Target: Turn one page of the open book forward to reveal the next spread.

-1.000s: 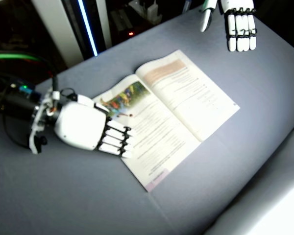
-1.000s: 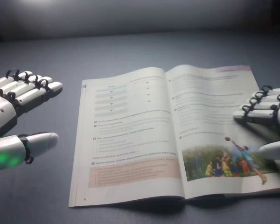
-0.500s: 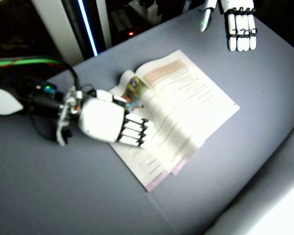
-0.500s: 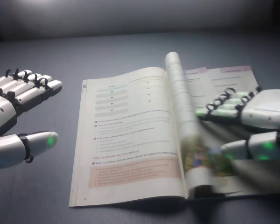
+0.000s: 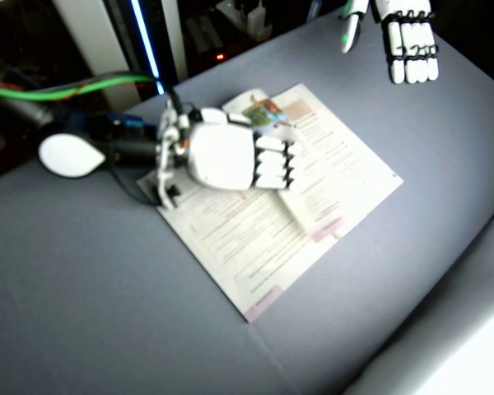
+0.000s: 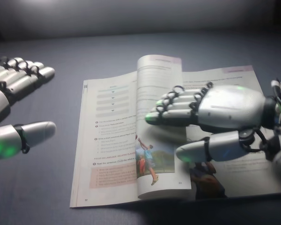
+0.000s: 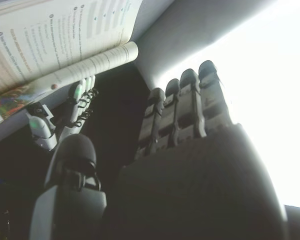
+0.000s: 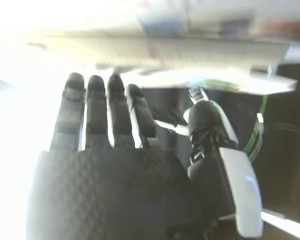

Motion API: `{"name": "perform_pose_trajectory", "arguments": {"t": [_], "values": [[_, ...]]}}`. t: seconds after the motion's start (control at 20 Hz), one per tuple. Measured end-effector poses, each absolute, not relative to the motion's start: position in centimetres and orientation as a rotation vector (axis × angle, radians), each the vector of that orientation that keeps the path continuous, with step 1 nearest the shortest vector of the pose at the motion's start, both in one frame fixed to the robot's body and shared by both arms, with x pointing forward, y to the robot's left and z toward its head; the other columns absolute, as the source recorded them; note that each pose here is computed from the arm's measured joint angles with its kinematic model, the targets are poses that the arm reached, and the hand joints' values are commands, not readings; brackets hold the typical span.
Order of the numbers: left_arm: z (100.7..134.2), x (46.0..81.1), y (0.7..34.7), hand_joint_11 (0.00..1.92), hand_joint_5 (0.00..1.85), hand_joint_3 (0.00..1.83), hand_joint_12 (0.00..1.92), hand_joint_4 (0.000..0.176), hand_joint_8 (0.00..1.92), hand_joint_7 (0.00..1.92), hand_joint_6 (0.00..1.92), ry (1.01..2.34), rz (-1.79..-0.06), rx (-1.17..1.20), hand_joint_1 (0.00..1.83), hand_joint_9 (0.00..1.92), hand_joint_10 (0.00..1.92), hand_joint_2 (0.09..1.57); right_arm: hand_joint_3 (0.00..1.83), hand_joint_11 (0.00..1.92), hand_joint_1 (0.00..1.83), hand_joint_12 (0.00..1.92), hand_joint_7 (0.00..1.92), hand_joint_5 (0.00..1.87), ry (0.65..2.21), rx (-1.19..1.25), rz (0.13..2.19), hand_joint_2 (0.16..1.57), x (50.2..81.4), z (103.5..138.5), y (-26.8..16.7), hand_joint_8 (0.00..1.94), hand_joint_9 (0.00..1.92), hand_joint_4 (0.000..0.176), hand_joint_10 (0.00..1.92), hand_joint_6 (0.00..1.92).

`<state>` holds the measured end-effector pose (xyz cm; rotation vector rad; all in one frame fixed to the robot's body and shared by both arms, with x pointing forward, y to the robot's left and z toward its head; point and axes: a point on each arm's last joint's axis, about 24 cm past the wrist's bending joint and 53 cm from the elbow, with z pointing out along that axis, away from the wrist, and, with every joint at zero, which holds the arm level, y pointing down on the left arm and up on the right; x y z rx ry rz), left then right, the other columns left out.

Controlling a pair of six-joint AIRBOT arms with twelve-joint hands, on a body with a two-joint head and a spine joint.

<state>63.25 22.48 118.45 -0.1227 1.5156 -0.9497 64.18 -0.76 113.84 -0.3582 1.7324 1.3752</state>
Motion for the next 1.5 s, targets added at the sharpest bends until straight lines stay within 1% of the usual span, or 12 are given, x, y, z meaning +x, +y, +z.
{"name": "perform_pose_trajectory", "arguments": {"t": [0.1,0.25,0.3,0.4,0.55,0.85,0.95,1.05,1.2,1.3,1.4,1.5], "values": [[119.3,63.1,22.7,0.03,0.09,0.0,0.01,0.0,0.01,0.07,0.01,1.49,-0.952,-0.118,0.0,0.04,0.01,1.26,0.0,0.08,0.0,0.03,0.17,0.15,1.722,-0.352,1.402,1.39,64.1,113.9,0.2,0.01,0.12,0.0,0.01,0.01],[121.1,63.0,24.5,0.0,0.07,0.0,0.0,0.0,0.0,0.05,0.0,1.416,-0.935,-0.141,0.0,0.02,0.0,1.27,0.0,0.08,0.0,0.03,0.24,0.24,1.719,-0.464,1.433,1.38,62.0,113.4,3.5,0.01,0.19,0.0,0.01,0.01],[121.2,63.2,25.4,0.0,0.09,0.0,0.0,0.0,0.01,0.07,0.01,1.409,-0.917,-0.168,0.0,0.02,0.0,1.29,0.0,0.06,0.0,0.02,0.24,0.25,1.686,-0.506,1.461,1.37,61.2,114.4,4.7,0.01,0.19,0.0,0.01,0.01],[121.3,63.3,26.1,0.01,0.09,0.0,0.0,0.0,0.01,0.07,0.01,1.409,-0.898,-0.179,0.0,0.02,0.0,1.29,0.0,0.16,0.0,0.06,0.31,0.3,1.614,-0.561,1.513,1.38,60.1,116.7,6.4,0.01,0.28,0.0,0.01,0.01],[121.4,63.2,26.1,0.02,0.12,0.0,0.01,0.0,0.01,0.09,0.01,1.405,-0.9,-0.172,0.0,0.04,0.01,1.28,0.0,0.21,0.0,0.08,0.36,0.34,1.515,-0.642,1.623,1.37,57.1,119.4,8.4,0.01,0.33,0.0,0.0,0.01],[120.8,63.2,25.7,0.01,0.11,0.01,0.0,0.0,0.0,0.07,0.01,1.43,-0.9,-0.168,0.0,0.03,0.0,1.31,0.0,0.09,0.0,0.02,0.17,0.19,1.335,-0.656,1.795,1.36,54.4,124.4,8.8,0.0,0.14,0.0,0.0,0.0],[120.6,63.2,25.4,0.03,0.12,0.0,0.01,0.0,0.0,0.08,0.01,1.437,-0.908,-0.163,0.0,0.05,0.01,1.3,0.0,0.07,0.0,0.01,0.14,0.17,1.314,-0.665,1.805,1.36,53.9,125.0,8.0,0.0,0.09,0.0,0.0,0.0],[120.6,63.2,25.3,0.03,0.13,0.0,0.01,0.0,0.01,0.1,0.01,1.437,-0.913,-0.163,0.0,0.07,0.01,1.28,0.0,0.04,0.0,0.0,0.13,0.16,1.306,-0.641,1.789,1.34,54.4,125.7,6.2,0.0,0.07,0.0,0.0,0.0],[120.4,63.1,25.1,0.04,0.12,0.0,0.02,0.0,0.0,0.09,0.0,1.431,-0.928,-0.175,0.0,0.07,0.01,1.29,0.0,0.08,0.0,0.02,0.2,0.16,1.329,-0.522,1.758,1.33,56.8,125.9,3.3,0.0,0.15,0.0,0.01,0.0],[120.3,63.0,24.7,0.04,0.14,0.0,0.02,0.0,0.01,0.12,0.01,1.428,-0.945,-0.175,0.0,0.09,0.01,1.3,0.02,0.11,0.0,0.03,0.22,0.18,1.374,-0.442,1.743,1.37,58.0,124.7,1.8,0.01,0.17,0.0,0.02,0.01],[120.3,62.9,24.5,0.06,0.15,0.0,0.03,0.0,0.0,0.14,0.0,1.412,-0.964,-0.188,0.0,0.12,0.01,1.28,0.01,0.16,0.0,0.05,0.31,0.29,1.421,-0.391,1.698,1.42,58.9,123.2,0.0,0.01,0.24,0.0,0.01,0.01],[120.4,62.9,24.5,0.05,0.14,0.0,0.03,0.0,0.0,0.12,0.0,1.388,-0.986,-0.219,0.0,0.09,0.0,1.28,0.01,0.1,0.0,0.02,0.22,0.23,1.44,-0.283,1.625,1.42,61.1,122.6,-3.0,0.0,0.16,0.0,0.0,0.0]]}}
